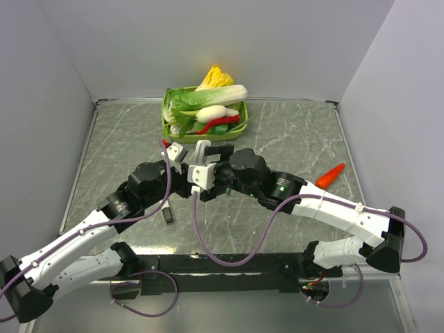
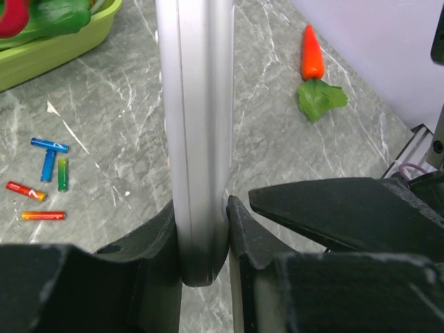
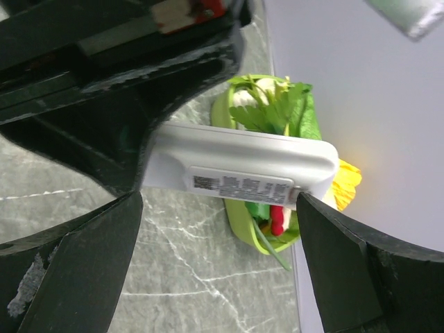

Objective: Load the batteries into the remote control

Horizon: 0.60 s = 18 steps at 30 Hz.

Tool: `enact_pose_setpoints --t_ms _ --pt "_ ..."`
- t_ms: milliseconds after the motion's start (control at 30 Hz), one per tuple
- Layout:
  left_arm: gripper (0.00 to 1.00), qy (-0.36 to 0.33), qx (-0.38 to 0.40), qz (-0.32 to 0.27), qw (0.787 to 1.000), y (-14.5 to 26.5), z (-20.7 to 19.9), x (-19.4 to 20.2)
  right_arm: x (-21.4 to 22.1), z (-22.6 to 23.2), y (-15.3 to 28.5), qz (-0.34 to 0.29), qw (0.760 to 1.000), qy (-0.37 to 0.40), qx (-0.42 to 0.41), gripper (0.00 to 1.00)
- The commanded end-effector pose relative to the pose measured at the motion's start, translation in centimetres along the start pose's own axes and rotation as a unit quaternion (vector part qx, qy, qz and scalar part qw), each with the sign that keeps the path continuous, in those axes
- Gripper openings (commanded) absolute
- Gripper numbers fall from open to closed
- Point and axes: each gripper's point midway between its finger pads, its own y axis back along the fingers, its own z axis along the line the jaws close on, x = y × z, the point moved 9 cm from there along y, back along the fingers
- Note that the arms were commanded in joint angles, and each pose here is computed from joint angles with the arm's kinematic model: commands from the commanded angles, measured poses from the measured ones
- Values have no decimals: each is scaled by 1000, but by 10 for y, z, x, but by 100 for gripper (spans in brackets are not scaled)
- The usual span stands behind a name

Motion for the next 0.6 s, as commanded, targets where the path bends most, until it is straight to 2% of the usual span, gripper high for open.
enact_pose_setpoints --t_ms 0,567 --pt "1 2 21 -49 999 8 -12 -27 -10 -19 2 -5 998 4 59 99" --pt "1 8 29 -59 998 11 -15 -31 -12 -6 -3 -13 1000 -10 13 97"
